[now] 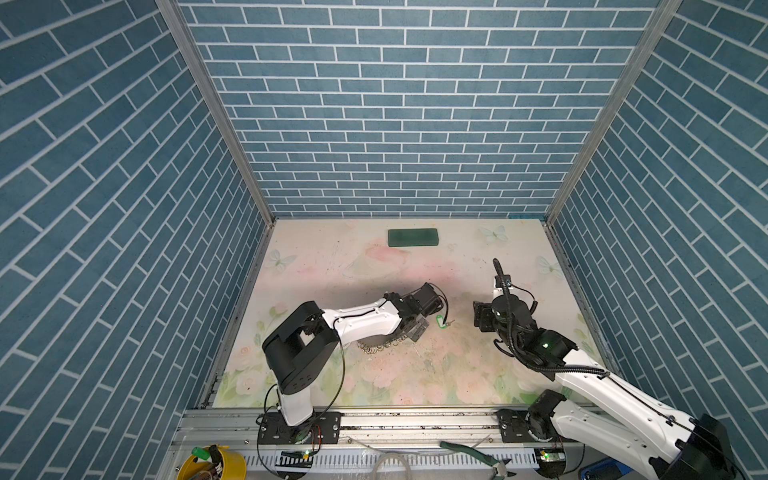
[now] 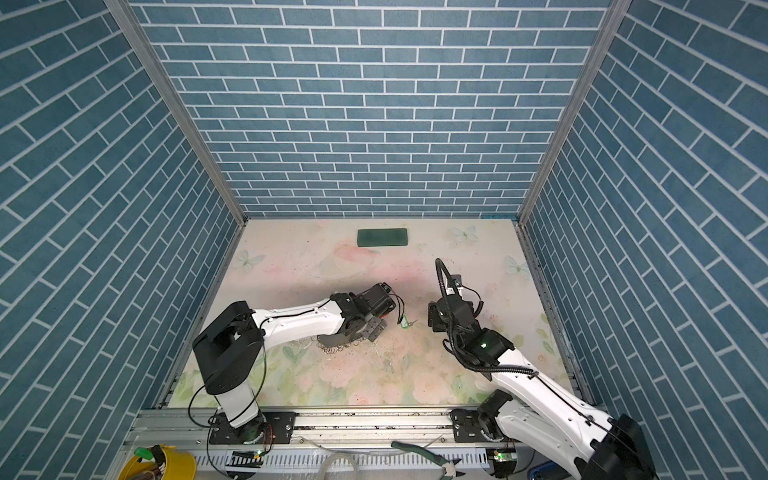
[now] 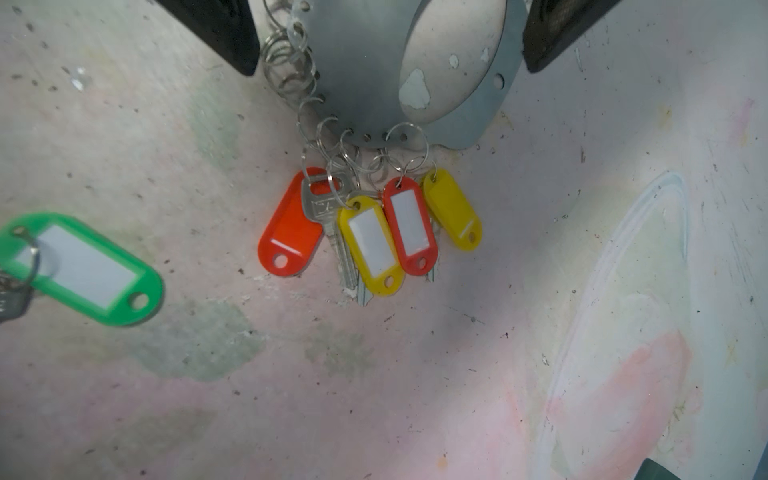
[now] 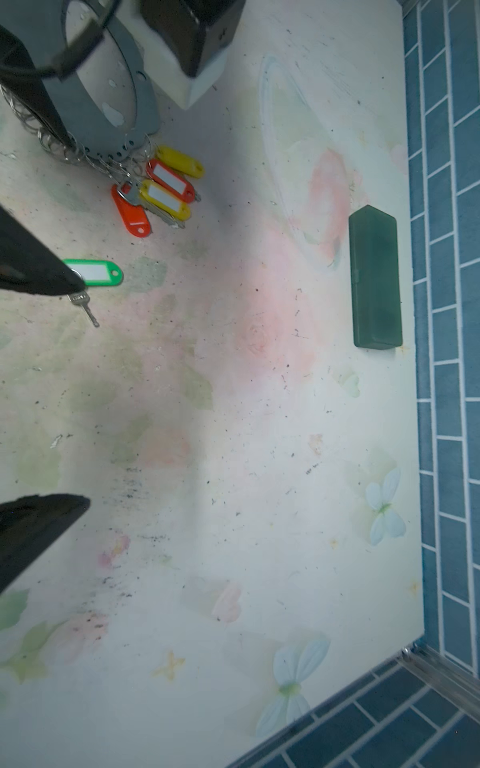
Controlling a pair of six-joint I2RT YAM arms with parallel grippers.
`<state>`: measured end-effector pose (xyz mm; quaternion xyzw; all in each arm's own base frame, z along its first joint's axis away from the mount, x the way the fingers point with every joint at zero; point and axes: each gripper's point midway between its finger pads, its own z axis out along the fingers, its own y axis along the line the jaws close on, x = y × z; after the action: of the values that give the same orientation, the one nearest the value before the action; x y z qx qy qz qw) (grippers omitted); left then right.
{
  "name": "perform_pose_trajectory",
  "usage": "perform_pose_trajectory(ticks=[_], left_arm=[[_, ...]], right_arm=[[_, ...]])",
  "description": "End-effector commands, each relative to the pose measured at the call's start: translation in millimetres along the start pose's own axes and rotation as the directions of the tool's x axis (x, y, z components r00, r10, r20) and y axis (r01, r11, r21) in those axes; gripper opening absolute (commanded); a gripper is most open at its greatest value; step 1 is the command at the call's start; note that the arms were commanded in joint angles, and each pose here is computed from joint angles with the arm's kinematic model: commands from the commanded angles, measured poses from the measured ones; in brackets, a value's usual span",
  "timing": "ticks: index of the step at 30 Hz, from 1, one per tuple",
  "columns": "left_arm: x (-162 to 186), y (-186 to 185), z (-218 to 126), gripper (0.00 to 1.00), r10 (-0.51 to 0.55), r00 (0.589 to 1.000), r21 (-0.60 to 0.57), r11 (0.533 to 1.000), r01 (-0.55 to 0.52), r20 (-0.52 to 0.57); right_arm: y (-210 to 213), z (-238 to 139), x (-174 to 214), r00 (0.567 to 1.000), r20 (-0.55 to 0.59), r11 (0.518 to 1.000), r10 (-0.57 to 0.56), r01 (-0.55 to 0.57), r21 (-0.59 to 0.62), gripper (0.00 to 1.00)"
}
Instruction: Put the keys on the keyring
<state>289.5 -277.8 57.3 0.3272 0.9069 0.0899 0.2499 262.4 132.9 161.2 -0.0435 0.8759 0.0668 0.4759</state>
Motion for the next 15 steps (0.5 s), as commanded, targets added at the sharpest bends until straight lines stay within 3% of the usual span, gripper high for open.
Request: perform_pose_trajectory(ticks=[1,15], left_arm=[[2.0,4.5,0.3,1.00,0.020,0.998,-0.050,0.998,-0.023,-0.059],[-19.6,-3.2,32.2,0.99,0.041,0.986,-0.079,0.995,-0.054,-0.163]], right_arm=[[-10.9,3.7,0.2,0.999,0.027,0.998,-0.020,0.018,0.061,0.75],[-10.3,5.4,3.0,0.999,0.022,0.997,-0.047,0.045,0.056,0.75]])
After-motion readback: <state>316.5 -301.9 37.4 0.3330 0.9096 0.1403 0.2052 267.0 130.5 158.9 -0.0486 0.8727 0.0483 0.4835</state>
